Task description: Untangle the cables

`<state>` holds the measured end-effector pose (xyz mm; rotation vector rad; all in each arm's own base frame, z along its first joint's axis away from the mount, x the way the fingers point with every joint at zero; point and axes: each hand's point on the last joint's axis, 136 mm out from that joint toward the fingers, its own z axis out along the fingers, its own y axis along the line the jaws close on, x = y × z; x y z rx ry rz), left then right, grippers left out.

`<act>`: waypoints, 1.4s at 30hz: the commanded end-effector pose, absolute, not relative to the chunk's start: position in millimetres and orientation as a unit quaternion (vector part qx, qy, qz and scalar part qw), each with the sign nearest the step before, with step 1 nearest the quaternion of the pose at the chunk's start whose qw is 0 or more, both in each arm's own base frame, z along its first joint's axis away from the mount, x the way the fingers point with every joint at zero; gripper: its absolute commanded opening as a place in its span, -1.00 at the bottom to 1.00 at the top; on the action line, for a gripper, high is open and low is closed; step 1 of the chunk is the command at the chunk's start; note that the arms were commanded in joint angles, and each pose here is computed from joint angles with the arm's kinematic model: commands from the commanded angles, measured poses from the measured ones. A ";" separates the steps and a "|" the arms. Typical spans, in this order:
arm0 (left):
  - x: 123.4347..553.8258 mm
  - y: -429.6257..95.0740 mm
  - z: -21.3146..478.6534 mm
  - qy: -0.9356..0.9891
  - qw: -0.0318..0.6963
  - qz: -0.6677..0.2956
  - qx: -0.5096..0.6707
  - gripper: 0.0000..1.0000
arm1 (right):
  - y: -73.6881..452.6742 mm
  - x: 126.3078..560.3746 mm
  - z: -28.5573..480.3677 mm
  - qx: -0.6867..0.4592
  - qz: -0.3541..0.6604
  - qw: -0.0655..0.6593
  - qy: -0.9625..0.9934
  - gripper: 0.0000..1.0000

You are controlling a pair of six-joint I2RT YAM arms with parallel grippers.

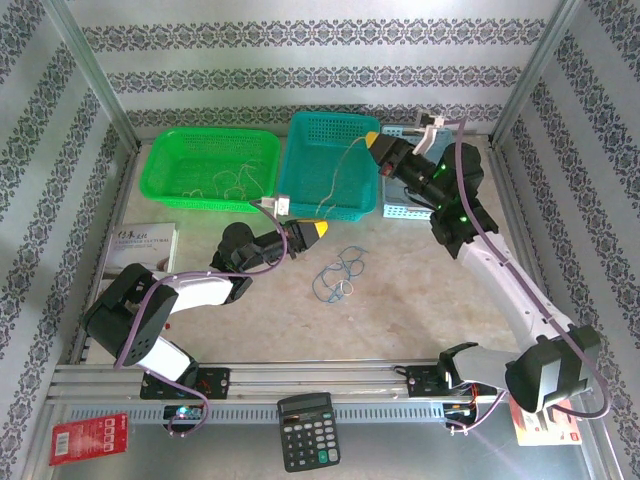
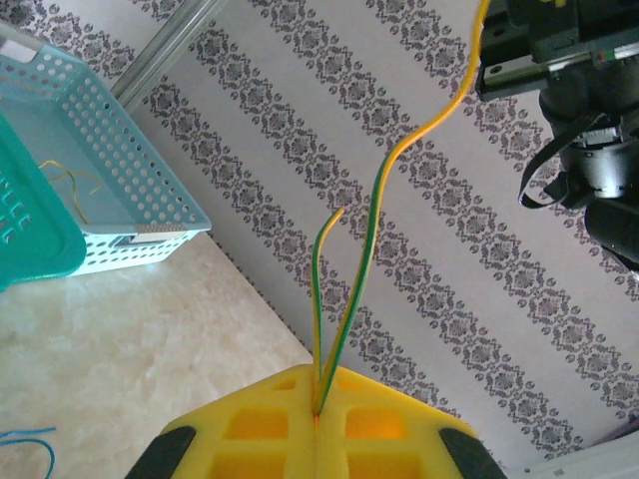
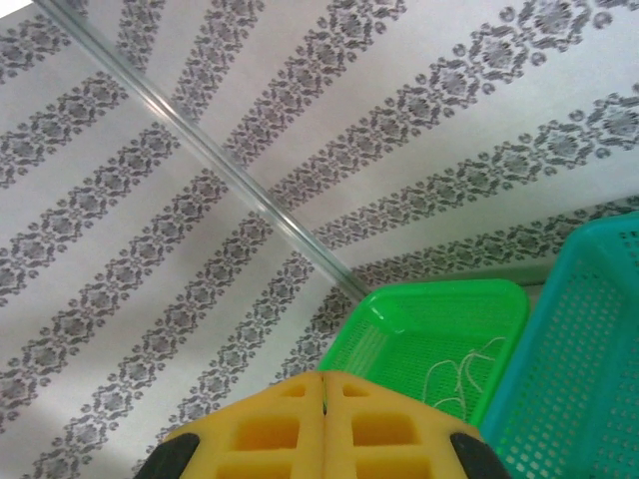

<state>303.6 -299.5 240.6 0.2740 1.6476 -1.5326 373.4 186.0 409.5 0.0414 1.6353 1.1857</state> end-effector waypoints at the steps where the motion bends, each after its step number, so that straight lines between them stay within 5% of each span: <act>1: 294.9 -296.4 238.1 0.661 0.419 -0.610 0.129 -1.00 | 172.6 381.4 412.8 0.018 0.486 0.544 0.683 -1.00; 13: 301.6 -303.2 238.8 0.663 0.408 -0.613 0.133 -1.00 | 165.3 393.7 392.8 0.028 0.476 0.531 0.701 -1.00; 21: 303.5 -303.0 234.4 0.674 0.402 -0.607 0.127 0.03 | 141.2 415.7 393.0 0.049 0.437 0.552 0.709 -1.00; 28: 300.2 -293.8 233.3 0.688 0.411 -0.586 0.117 0.63 | 81.5 451.6 375.1 0.119 0.345 0.586 0.724 -1.00; 37: 298.2 -276.2 235.5 0.725 0.427 -0.532 0.101 1.00 | 16.4 499.3 321.0 0.204 0.259 0.586 0.740 -1.00; 42: 297.6 -265.7 238.3 0.739 0.435 -0.508 0.086 1.00 | 12.1 525.4 289.6 0.207 0.256 0.559 0.761 -0.96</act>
